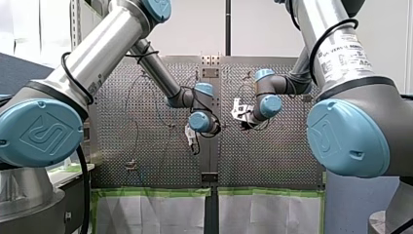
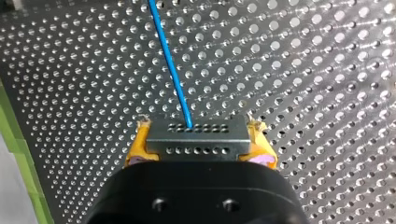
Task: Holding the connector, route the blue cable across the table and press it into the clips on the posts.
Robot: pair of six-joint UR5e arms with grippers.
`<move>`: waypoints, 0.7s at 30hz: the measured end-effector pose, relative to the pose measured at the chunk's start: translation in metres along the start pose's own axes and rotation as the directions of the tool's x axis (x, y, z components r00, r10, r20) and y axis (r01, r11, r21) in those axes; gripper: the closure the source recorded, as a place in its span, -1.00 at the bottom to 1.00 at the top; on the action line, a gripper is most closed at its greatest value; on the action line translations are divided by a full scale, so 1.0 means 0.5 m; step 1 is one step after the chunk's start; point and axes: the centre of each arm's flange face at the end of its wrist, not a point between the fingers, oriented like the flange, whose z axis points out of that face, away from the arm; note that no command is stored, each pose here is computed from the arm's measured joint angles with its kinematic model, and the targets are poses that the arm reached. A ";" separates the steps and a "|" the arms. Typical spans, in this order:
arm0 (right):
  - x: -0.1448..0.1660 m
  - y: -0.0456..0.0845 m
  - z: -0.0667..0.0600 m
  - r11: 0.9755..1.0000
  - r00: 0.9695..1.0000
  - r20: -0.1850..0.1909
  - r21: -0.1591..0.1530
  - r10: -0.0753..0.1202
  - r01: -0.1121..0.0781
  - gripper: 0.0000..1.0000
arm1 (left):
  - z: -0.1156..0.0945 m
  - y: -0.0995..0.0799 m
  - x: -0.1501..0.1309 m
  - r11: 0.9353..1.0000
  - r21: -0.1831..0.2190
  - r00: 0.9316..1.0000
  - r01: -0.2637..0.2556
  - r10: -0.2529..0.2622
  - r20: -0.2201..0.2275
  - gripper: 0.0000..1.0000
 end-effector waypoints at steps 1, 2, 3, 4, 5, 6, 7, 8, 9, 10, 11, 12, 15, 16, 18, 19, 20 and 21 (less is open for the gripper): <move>-0.001 0.003 0.002 1.000 1.000 0.000 0.001 0.002 -0.002 1.00 | 0.002 0.002 0.000 1.000 0.000 1.000 0.002 -0.002 0.003 1.00; -0.004 0.007 0.005 1.000 1.000 0.001 0.002 0.004 -0.004 1.00 | 0.006 0.004 0.000 1.000 0.002 1.000 0.005 -0.005 0.006 1.00; -0.007 0.011 0.007 1.000 1.000 0.003 0.003 0.005 -0.005 1.00 | 0.009 0.006 0.000 1.000 0.003 1.000 0.007 -0.007 0.007 1.00; -0.010 0.014 0.010 1.000 1.000 0.005 0.003 0.006 -0.006 1.00 | 0.012 0.007 0.001 1.000 0.005 1.000 0.008 -0.008 0.008 1.00; -0.013 0.018 0.013 1.000 1.000 0.007 0.004 0.006 -0.006 1.00 | 0.018 0.010 0.004 1.000 0.006 1.000 0.009 -0.009 0.008 1.00; -0.014 0.021 0.016 1.000 1.000 0.008 0.003 0.007 -0.007 1.00 | 0.023 0.011 0.007 1.000 0.007 1.000 0.010 -0.010 0.007 1.00; -0.014 0.024 0.018 1.000 1.000 0.008 0.003 0.008 -0.008 1.00 | 0.028 0.013 0.010 1.000 0.007 1.000 0.011 -0.011 0.006 1.00; -0.013 0.027 0.020 1.000 1.000 0.007 0.002 0.010 -0.010 1.00 | 0.035 0.015 0.012 1.000 0.008 1.000 0.012 -0.012 0.006 1.00; -0.012 0.030 0.022 1.000 1.000 0.006 0.003 0.011 -0.011 1.00 | 0.041 0.016 0.014 1.000 0.009 1.000 0.013 -0.013 0.005 1.00; -0.009 0.032 0.024 1.000 1.000 0.004 0.003 0.012 -0.012 1.00 | 0.046 0.017 0.015 1.000 0.011 1.000 0.014 -0.014 0.005 1.00; -0.006 0.035 0.026 1.000 1.000 0.001 0.005 0.012 -0.012 1.00 | 0.053 0.019 0.016 1.000 0.011 1.000 0.015 -0.015 0.004 1.00; -0.003 0.037 0.028 1.000 1.000 -0.001 0.005 0.013 -0.013 1.00 | 0.059 0.020 0.015 1.000 0.011 1.000 0.017 -0.017 0.006 1.00; 0.006 0.045 0.033 1.000 1.000 -0.009 0.006 0.015 -0.015 1.00 | 0.075 0.021 0.006 1.000 0.011 1.000 0.021 -0.021 0.015 1.00; 0.008 0.048 0.034 1.000 1.000 -0.011 0.005 0.016 -0.016 1.00 | 0.080 0.021 0.002 1.000 0.011 1.000 0.022 -0.022 0.019 1.00; 0.011 0.055 0.037 1.000 1.000 -0.014 0.003 0.018 -0.018 1.00 | 0.088 0.024 -0.006 1.000 0.008 0.999 0.024 -0.025 0.027 1.00; 0.012 0.059 0.038 1.000 1.000 -0.014 0.002 0.019 -0.019 1.00 | 0.091 0.027 -0.009 1.000 0.007 0.999 0.025 -0.025 0.029 1.00; 0.012 0.063 0.040 1.000 1.000 -0.014 0.000 0.020 -0.020 1.00 | 0.096 0.030 -0.012 1.000 0.005 0.999 0.026 -0.026 0.031 1.00; 0.012 0.067 0.042 1.000 1.000 -0.015 -0.002 0.021 -0.021 1.00 | 0.099 0.033 -0.013 1.000 0.004 0.999 0.026 -0.026 0.032 1.00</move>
